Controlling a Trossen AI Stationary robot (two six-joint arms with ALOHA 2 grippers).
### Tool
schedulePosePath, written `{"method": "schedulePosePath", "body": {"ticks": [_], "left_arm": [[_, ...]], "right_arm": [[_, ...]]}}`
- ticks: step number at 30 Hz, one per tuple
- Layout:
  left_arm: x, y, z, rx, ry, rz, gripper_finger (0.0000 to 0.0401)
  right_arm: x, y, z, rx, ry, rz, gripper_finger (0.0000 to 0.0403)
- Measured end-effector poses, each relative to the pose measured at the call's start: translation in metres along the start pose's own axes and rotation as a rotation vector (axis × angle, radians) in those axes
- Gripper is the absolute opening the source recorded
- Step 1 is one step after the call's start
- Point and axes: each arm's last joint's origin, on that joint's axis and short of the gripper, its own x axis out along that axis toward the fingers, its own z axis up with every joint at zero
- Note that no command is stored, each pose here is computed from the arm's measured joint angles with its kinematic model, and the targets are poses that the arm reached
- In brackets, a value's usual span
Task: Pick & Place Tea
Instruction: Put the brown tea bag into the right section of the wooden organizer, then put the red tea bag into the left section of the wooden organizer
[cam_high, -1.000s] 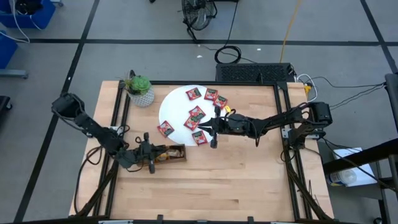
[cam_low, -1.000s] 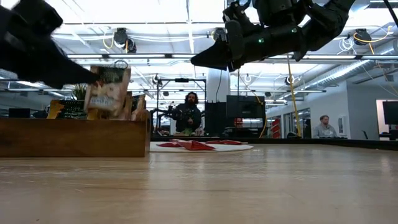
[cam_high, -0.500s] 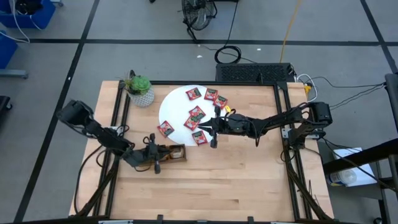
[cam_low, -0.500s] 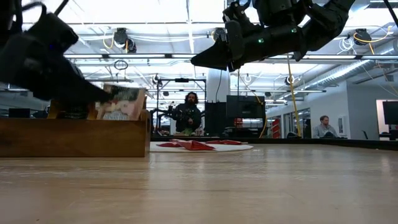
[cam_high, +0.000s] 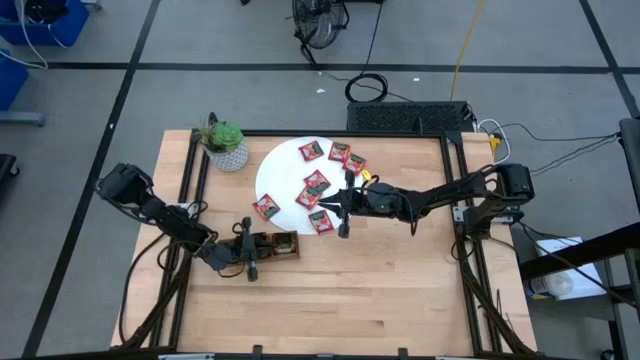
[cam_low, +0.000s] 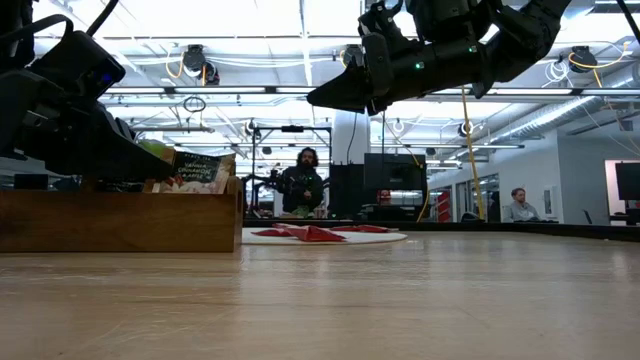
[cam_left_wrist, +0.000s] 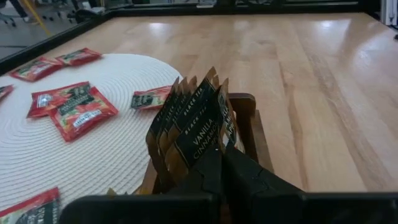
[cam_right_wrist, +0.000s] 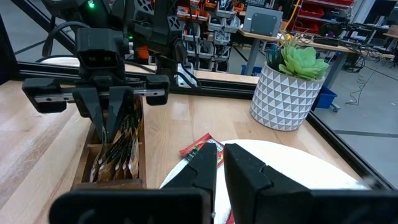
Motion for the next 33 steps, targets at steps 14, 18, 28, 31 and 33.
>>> {"method": "schedulePosePath", "body": {"ticks": [14, 18, 28, 31, 33], "left_arm": [[-0.001, -0.003, 0.011, -0.084, -0.091, -0.033, 0.0095], [-0.001, -0.003, 0.015, -0.081, -0.107, -0.025, 0.0127], [-0.024, 0.012, 0.059, -0.070, -0.271, 0.006, 0.0169], [-0.033, 0.024, 0.070, -0.065, -0.285, 0.033, 0.0172], [-0.040, 0.032, 0.076, -0.069, -0.297, 0.054, 0.0170]], "right_arm": [[0.000, 0.000, 0.000, 0.018, 0.003, 0.001, 0.0018], [0.000, 0.000, -0.001, 0.016, 0.015, 0.002, 0.0018], [0.000, 0.001, -0.008, 0.009, 0.085, 0.010, 0.0018], [0.000, 0.001, -0.009, 0.002, 0.089, 0.010, 0.0018], [0.000, 0.001, -0.009, -0.009, 0.092, 0.011, 0.0018]]}}
